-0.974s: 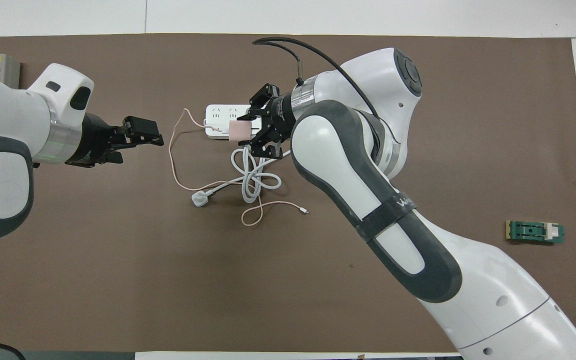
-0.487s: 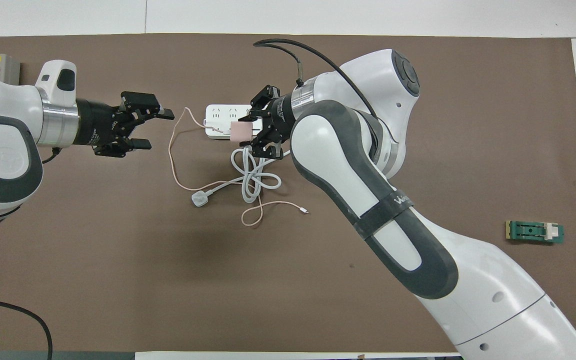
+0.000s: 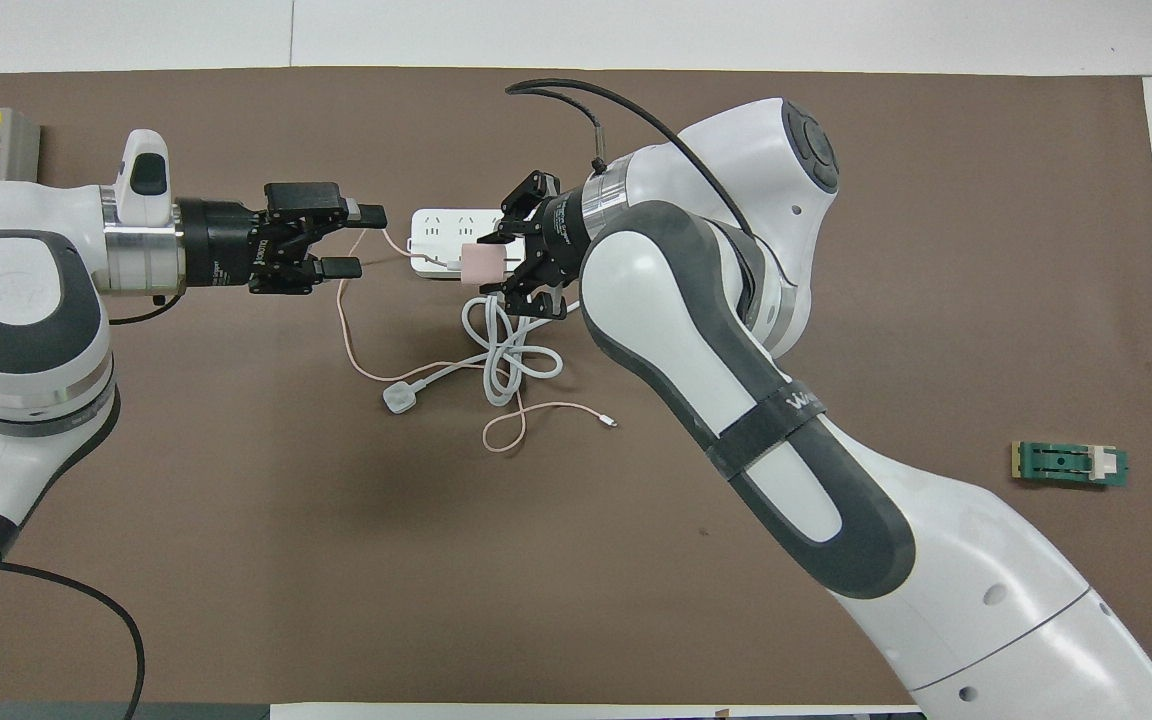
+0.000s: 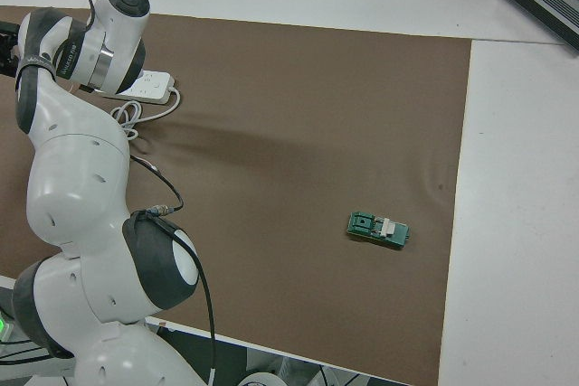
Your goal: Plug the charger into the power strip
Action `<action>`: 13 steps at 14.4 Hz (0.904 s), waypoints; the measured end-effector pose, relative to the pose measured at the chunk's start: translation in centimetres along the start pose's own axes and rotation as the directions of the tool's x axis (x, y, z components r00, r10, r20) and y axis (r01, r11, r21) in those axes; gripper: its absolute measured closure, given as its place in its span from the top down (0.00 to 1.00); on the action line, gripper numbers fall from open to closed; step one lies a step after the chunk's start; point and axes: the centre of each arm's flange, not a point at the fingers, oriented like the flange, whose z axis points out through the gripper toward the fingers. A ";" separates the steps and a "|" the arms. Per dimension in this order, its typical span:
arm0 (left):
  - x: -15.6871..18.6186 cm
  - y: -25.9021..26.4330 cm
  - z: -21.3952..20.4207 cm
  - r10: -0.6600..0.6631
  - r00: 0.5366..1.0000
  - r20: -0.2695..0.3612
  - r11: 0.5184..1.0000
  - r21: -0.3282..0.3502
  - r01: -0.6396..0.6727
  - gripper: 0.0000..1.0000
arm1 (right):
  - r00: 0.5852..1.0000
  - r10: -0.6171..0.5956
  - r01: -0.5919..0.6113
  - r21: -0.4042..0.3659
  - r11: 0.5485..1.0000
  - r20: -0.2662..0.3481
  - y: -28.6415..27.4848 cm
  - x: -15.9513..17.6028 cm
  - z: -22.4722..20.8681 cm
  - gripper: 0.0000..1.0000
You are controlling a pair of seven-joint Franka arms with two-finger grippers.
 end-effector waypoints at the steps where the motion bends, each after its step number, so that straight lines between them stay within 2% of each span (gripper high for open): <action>1: 0.0 -0.6 0.8 0.030 0.999 0.016 0.999 -0.031 -0.029 1.00 | 1.000 0.000 0.000 0.000 1.000 0.000 0.0 0.0 0.0 0.48; 4: -0.2 -2.7 3.1 0.090 0.994 0.070 0.993 -0.078 -0.084 1.00 | 1.000 0.000 0.000 0.000 1.000 0.000 0.0 0.0 0.0 0.48; 8: -0.3 -3.8 4.2 0.187 0.978 0.090 0.979 -0.095 -0.178 1.00 | 1.000 0.000 0.000 0.000 1.000 0.000 0.0 0.0 0.0 0.48; 11: -0.5 -4.5 6.3 0.189 0.977 0.101 0.967 -0.189 -0.168 1.00 | 1.000 0.000 0.000 0.000 1.000 0.000 0.0 0.0 0.0 0.48; 13: -0.6 -4.8 7.2 0.183 0.977 0.110 0.962 -0.224 -0.155 1.00 | 1.000 -0.001 0.001 -0.001 1.000 0.000 0.0 0.0 0.0 0.48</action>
